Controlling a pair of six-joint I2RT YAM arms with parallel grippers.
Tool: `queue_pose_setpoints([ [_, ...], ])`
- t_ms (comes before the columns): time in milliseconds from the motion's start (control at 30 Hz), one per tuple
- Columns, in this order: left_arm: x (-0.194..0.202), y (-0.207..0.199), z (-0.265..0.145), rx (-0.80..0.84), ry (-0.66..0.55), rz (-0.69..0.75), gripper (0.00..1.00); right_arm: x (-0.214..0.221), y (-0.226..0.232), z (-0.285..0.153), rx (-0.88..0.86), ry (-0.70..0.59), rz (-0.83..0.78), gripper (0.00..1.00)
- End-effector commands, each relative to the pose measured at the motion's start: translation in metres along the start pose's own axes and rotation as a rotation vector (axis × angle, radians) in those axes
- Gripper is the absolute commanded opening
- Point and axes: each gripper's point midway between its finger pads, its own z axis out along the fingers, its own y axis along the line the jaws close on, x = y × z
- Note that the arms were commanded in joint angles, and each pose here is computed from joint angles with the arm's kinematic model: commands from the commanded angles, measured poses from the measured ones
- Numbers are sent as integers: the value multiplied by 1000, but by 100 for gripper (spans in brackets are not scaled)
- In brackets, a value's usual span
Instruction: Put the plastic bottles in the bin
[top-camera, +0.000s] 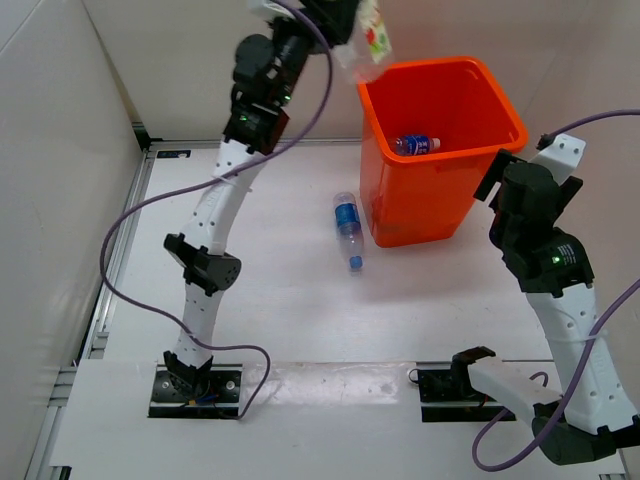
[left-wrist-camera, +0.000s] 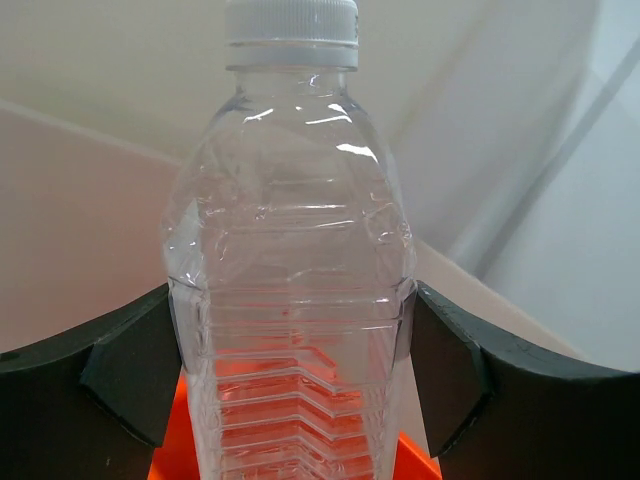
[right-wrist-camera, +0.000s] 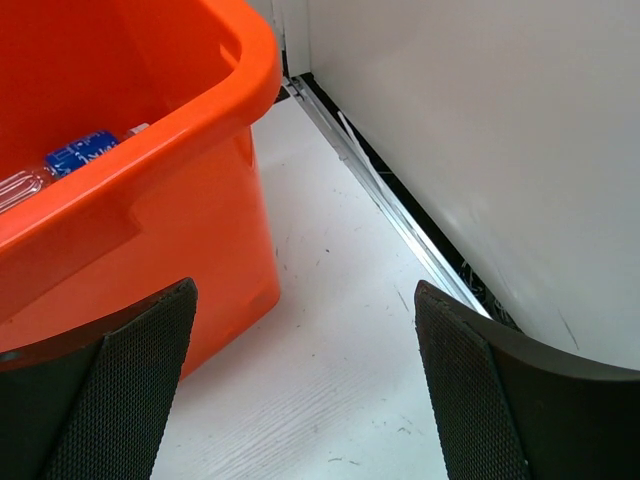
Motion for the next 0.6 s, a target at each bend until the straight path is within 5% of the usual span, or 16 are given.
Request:
queue_pose_setpoints([
  [0,71,-48,-6,138,159,-87,53,-1,-3,1,24,-10,42,90],
  [267,145,-53,-17,145,319,-167,71,8,-12,-1,34,16,60,90],
  [433,160,-52,-20,135,347,-188,89,6,-8,-2,15,9,64,90],
  [467,159,-51,-19,130,344,-185,100,7,-7,-2,11,9,61,90],
  [567,151,-48,-17,120,331,-176,100,8,-5,-1,5,10,56,90],
])
